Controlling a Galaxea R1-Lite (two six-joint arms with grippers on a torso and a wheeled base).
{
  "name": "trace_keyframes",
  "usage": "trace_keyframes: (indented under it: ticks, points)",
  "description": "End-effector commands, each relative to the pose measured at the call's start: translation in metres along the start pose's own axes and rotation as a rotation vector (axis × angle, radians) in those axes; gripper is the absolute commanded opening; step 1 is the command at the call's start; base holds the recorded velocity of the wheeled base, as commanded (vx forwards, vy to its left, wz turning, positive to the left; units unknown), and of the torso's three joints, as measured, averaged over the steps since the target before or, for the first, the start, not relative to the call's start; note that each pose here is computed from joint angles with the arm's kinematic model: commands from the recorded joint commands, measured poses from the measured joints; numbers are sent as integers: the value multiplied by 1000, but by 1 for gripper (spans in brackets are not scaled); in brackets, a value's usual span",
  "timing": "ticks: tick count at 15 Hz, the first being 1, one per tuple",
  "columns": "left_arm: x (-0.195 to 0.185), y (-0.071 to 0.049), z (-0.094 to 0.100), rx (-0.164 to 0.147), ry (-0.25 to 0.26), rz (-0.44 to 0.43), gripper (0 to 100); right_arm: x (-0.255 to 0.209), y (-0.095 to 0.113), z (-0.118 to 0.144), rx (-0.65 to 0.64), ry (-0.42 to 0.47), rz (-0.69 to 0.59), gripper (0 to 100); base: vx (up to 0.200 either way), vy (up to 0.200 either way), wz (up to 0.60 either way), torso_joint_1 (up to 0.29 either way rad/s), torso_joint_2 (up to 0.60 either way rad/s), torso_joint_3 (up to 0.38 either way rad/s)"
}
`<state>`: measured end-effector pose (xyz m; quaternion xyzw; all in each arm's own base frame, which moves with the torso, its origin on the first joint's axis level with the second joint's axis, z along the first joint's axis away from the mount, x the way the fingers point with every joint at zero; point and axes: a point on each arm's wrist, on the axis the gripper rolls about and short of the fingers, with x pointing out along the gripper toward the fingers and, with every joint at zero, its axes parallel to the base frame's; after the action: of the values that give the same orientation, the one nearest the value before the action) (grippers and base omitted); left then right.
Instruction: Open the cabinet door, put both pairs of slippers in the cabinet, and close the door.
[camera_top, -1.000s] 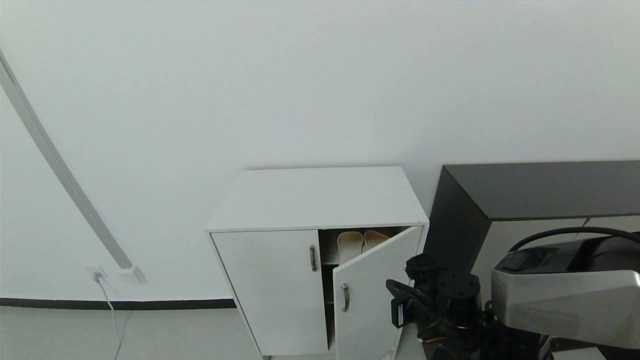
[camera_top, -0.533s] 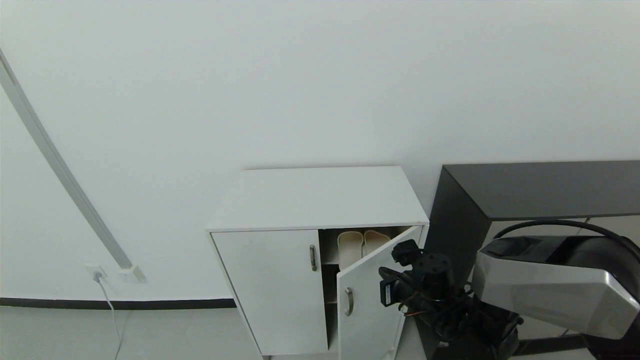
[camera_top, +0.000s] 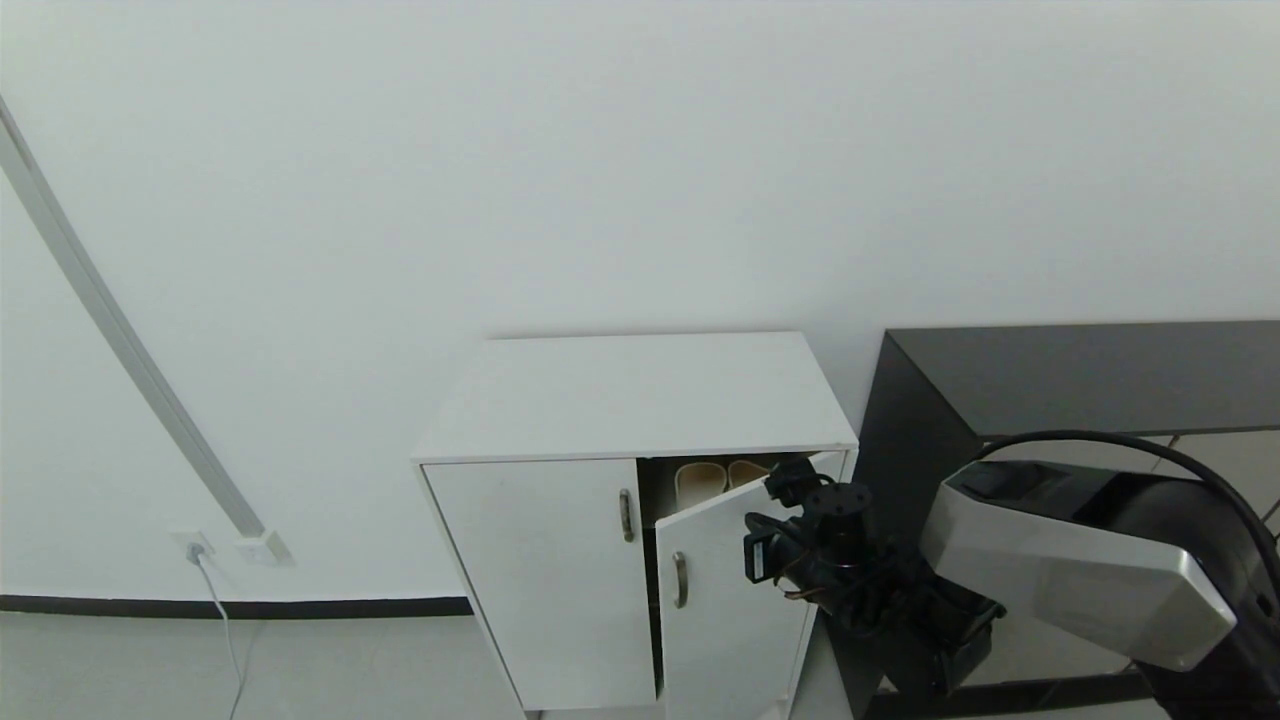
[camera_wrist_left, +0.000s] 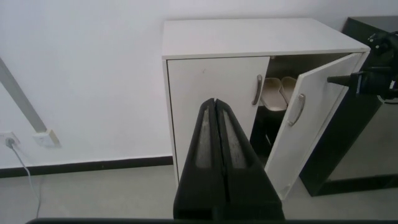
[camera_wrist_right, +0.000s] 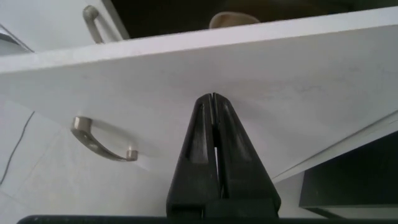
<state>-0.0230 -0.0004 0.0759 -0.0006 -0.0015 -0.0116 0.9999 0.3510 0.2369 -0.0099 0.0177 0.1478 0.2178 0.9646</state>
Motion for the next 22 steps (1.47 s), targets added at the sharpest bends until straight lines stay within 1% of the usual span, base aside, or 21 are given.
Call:
trace_keyframes:
  ticks: [1,8,10,13,22]
  points:
    - [0,0,0,0,1,0,0,7,-2,-1,2,-4,-5,0,0,0,0,0,0,0]
    - [0,0,0,0,1,2,0,27,-5,4,8,-20,-19,0,0,0,0,0,0,0]
    - [0,0,0,0,1,2,0,35,-10,7,11,-8,-34,0,0,0,0,0,0,0]
    - [0,0,0,0,1,2,0,44,-18,13,15,-15,-53,0,0,0,0,0,0,0]
    - [0,0,0,0,1,2,0,57,-25,24,22,-12,-74,0,0,0,0,0,0,0]
